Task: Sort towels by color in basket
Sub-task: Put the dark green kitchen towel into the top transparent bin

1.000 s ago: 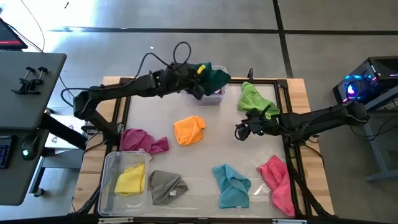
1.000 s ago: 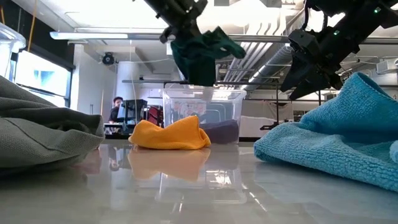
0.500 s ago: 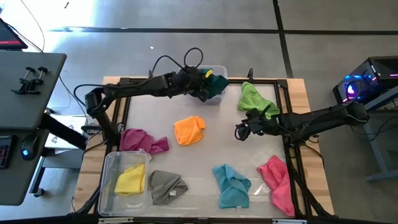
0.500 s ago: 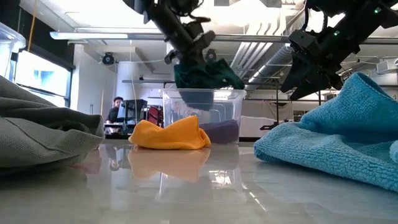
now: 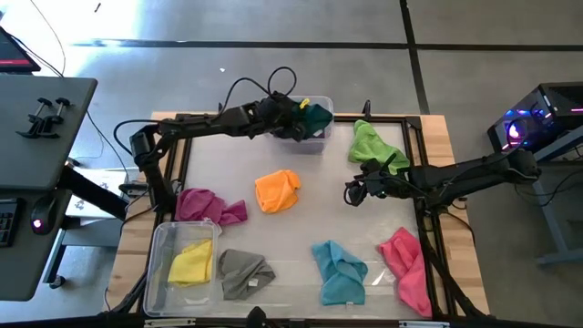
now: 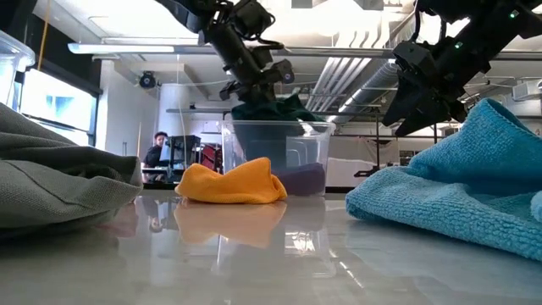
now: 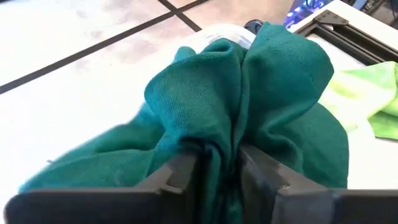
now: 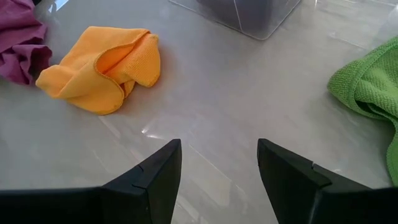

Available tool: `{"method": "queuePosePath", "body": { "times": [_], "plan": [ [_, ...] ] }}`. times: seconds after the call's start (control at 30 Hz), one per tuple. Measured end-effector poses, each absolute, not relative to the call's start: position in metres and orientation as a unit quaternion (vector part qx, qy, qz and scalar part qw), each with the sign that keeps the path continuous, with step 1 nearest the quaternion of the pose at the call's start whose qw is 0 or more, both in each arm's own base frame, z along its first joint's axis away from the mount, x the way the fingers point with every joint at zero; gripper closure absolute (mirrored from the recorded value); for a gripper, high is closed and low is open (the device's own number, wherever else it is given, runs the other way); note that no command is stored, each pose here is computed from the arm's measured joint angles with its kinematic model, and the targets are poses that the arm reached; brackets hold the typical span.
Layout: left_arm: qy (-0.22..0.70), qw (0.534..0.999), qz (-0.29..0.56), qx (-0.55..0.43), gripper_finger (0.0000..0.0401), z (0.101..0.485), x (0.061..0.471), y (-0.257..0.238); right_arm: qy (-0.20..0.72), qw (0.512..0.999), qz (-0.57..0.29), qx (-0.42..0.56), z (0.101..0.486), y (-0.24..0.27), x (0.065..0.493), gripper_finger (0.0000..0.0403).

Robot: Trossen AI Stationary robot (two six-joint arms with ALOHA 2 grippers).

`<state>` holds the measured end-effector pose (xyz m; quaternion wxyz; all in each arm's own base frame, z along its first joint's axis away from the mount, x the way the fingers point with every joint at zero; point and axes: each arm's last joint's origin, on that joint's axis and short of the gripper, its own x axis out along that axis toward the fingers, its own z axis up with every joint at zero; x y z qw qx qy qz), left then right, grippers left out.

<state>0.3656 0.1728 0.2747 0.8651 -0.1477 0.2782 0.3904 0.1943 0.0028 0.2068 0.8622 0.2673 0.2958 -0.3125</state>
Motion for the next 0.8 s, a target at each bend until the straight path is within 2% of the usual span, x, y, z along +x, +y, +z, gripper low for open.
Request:
{"method": "queuePosePath", "body": {
  "times": [0.37,0.8],
  "plan": [
    [0.279,0.865,0.388,-0.15,0.0238,0.2746,0.3649,0.1743,0.296,0.862,-0.312,0.267,0.2068,0.0028,0.1943,0.0199],
    [0.265,0.86,0.393,-0.188,0.0208,0.2744,0.363,0.1786,0.296,0.862,-0.312,0.268,0.2068,0.0028,0.1943,0.0199]
  ]
}}
